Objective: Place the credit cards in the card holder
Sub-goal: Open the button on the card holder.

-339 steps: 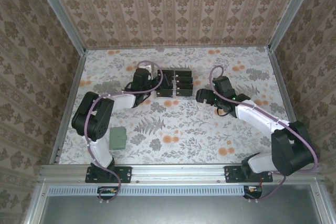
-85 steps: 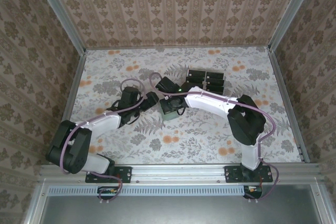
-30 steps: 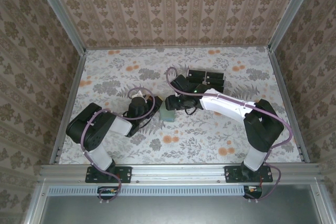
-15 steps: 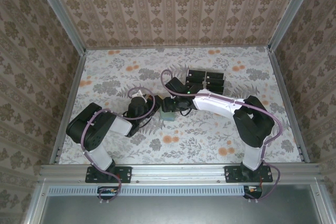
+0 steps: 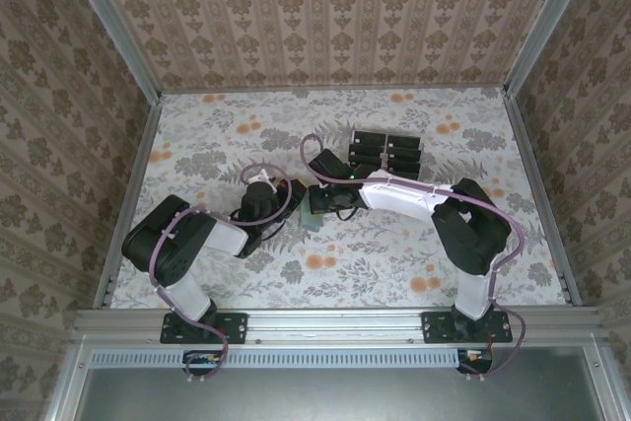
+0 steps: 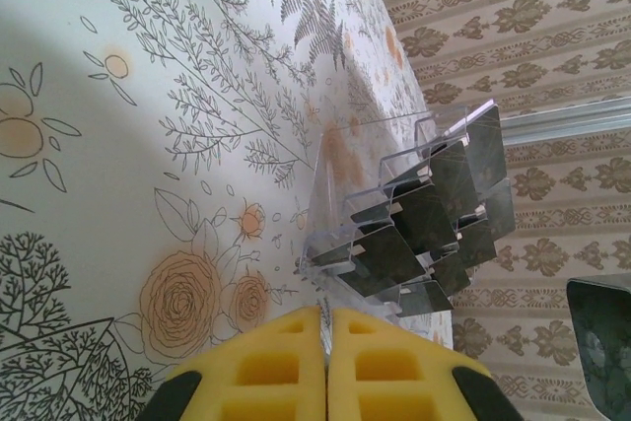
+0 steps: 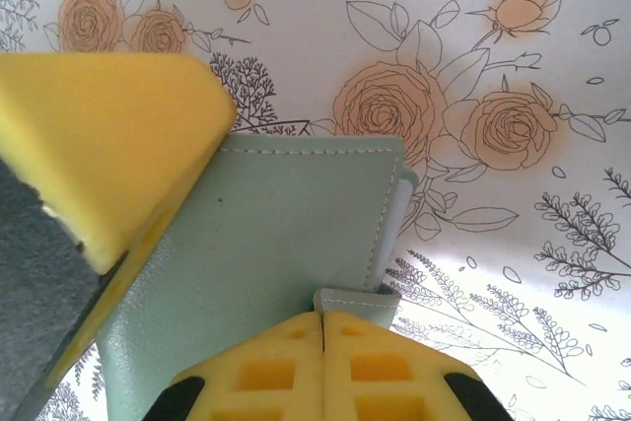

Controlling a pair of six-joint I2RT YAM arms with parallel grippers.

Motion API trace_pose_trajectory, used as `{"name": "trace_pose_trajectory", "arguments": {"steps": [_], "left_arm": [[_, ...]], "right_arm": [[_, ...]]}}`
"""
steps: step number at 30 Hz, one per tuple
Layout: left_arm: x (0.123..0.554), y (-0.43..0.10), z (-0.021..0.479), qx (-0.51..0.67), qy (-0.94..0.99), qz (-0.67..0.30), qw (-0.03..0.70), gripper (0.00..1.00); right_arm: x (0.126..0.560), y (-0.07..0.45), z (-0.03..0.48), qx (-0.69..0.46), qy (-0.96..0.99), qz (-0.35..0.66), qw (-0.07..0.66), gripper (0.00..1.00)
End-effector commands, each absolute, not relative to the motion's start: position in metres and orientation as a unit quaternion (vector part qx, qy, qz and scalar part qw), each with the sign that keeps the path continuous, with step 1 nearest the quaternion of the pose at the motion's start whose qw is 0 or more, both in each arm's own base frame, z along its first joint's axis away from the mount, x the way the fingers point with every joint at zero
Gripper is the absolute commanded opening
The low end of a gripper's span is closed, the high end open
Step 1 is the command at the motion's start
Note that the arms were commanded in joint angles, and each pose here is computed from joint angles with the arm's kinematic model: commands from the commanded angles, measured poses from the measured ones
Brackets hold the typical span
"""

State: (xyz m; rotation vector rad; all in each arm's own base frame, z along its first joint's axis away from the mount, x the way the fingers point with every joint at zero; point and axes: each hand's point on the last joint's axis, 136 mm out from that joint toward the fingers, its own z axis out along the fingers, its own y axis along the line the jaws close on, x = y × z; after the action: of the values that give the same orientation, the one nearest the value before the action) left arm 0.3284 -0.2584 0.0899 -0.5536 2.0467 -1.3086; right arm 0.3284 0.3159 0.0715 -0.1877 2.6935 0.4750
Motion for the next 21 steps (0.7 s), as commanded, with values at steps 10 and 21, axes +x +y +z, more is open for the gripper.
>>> {"name": "trace_pose_trajectory", "arguments": {"steps": [10,21], "left_arm": [[0.322,-0.254,0.101,-0.188,0.784,-0.490,0.333,0.00],[0.298,-0.242,0.063,-0.123,0.855,-0.394,0.314,0.22]], "right_arm": [[0.315,0.259,0.072,-0.022,0.970,0.141,0.194,0.00],[0.293,0.260,0.074,-0.024,0.964,0.187,0.187,0.00]]}}
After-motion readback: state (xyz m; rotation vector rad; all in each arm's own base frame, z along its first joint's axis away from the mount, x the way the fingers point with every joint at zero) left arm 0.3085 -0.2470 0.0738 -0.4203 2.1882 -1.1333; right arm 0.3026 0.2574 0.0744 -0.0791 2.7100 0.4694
